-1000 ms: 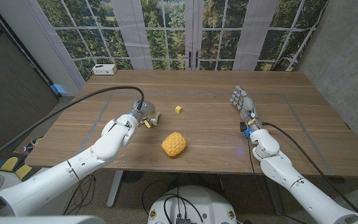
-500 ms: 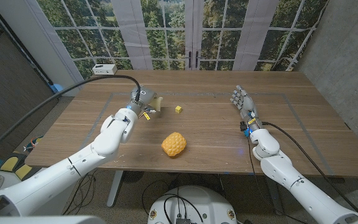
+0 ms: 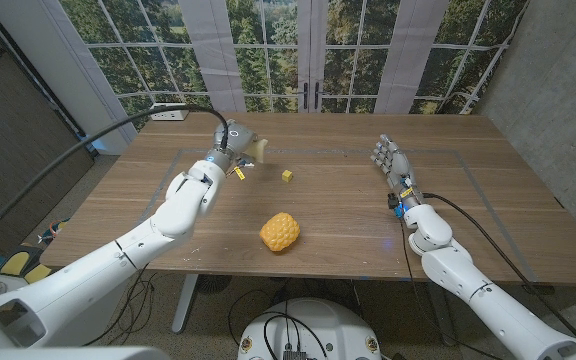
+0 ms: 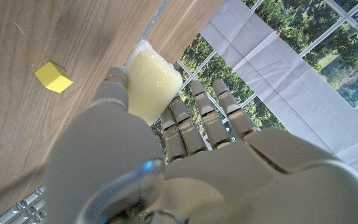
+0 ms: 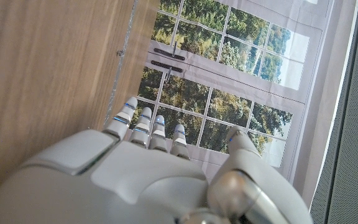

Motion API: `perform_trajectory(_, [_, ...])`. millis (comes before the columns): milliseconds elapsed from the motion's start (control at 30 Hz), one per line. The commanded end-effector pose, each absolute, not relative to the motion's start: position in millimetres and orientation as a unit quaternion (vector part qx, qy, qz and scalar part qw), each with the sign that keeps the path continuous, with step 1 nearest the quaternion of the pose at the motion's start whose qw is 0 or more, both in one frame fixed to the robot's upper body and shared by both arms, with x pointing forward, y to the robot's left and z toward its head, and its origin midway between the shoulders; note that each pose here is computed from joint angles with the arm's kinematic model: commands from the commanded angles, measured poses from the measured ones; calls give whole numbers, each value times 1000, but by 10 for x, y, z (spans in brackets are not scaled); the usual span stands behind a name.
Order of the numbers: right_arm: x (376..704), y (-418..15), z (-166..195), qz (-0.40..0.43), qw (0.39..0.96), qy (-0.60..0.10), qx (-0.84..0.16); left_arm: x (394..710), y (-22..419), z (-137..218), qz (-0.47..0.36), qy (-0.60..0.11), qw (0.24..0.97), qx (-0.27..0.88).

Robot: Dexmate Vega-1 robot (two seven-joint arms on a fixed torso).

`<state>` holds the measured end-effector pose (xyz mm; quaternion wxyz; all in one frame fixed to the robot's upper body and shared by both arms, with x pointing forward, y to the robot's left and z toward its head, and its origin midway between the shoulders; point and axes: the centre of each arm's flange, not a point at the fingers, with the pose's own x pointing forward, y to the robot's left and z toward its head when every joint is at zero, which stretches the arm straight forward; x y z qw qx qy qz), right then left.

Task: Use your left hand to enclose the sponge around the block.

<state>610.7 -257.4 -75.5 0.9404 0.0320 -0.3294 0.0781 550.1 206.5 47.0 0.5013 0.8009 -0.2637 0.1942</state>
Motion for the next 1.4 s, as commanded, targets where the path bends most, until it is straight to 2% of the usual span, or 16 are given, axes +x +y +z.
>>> perform_trajectory(33, [6119,-2638,-722,80,940,-331,28,5567,1834,655,171,-293,492,802])
perform_trajectory(467, [6128,-2699,-728,75,940,-332,27,5687,1614,741,127,-306,490,806])
perform_trajectory(1400, [6133,-2732,-697,66,940,-334,23,5948,1432,567,60,-304,498,810])
